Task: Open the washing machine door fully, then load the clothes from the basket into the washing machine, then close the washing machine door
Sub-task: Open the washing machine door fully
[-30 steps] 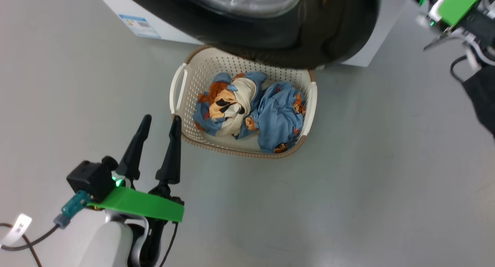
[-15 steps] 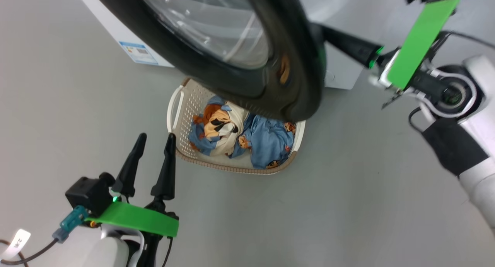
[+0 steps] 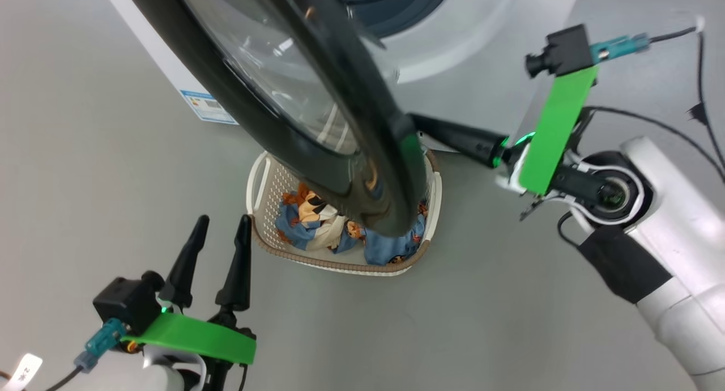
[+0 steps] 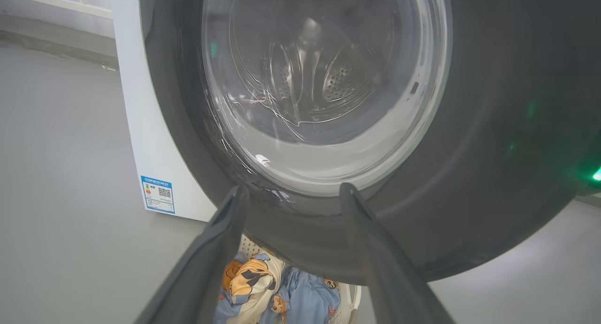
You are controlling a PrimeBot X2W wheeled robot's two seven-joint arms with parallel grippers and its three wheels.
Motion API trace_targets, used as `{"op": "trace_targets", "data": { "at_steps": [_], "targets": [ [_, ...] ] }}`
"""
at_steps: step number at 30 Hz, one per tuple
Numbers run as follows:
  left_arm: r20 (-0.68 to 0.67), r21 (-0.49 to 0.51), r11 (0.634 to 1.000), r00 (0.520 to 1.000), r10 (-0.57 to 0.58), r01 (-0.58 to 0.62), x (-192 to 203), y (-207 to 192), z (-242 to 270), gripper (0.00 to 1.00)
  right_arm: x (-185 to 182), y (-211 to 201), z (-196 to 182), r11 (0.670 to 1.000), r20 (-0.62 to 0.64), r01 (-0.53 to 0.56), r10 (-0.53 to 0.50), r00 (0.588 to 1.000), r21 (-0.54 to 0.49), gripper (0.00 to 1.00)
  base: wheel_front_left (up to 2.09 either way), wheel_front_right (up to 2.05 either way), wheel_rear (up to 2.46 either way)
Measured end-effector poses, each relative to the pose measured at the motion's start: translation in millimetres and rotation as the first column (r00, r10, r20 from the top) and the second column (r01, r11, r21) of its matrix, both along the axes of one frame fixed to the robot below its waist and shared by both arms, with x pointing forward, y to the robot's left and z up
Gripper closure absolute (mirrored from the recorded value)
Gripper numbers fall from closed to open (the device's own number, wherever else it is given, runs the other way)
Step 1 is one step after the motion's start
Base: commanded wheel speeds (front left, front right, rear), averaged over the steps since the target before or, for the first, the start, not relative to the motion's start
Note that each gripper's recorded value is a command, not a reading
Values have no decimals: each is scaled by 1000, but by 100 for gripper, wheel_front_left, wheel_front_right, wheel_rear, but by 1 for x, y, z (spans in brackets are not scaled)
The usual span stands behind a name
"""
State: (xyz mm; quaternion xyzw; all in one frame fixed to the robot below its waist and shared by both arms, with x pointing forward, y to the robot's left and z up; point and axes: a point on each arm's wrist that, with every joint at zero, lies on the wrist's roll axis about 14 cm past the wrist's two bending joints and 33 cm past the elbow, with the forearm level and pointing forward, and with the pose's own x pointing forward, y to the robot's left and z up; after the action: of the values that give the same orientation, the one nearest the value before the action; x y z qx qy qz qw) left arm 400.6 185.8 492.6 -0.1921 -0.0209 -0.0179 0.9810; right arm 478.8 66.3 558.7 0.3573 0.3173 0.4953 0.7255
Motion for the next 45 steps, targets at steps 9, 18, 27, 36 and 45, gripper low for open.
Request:
{"op": "trace_targets", "data": {
  "at_steps": [9, 18, 27, 36, 45],
  "targets": [
    [8, 4, 1000, 1000, 22, -22, -7, 7, 4, 0, -30, 31, -3, 994, -24, -113, 113, 993, 10, 100, 0, 0, 0],
    [18, 7, 998, 998, 55, -55, -18, 17, 9, 0, -63, 58, -1, 975, -31, -220, 220, 975, 15, 100, 0, 0, 0],
    [23, 6, 998, 998, 65, -65, -26, 20, 12, 0, -74, 64, 6, 975, -21, -221, 221, 975, 27, 100, 0, 0, 0],
    [24, 19, 999, 999, 31, -31, -24, 14, 12, 0, -69, 42, -4, 993, -28, -120, 121, 992, 14, 0, 0, 0, 0],
    [27, 33, 999, 1000, 3, -4, -30, 12, 12, 0, -62, -3, -16, 998, -12, 68, -68, 998, -10, 0, 0, 0, 0]
  ]
}}
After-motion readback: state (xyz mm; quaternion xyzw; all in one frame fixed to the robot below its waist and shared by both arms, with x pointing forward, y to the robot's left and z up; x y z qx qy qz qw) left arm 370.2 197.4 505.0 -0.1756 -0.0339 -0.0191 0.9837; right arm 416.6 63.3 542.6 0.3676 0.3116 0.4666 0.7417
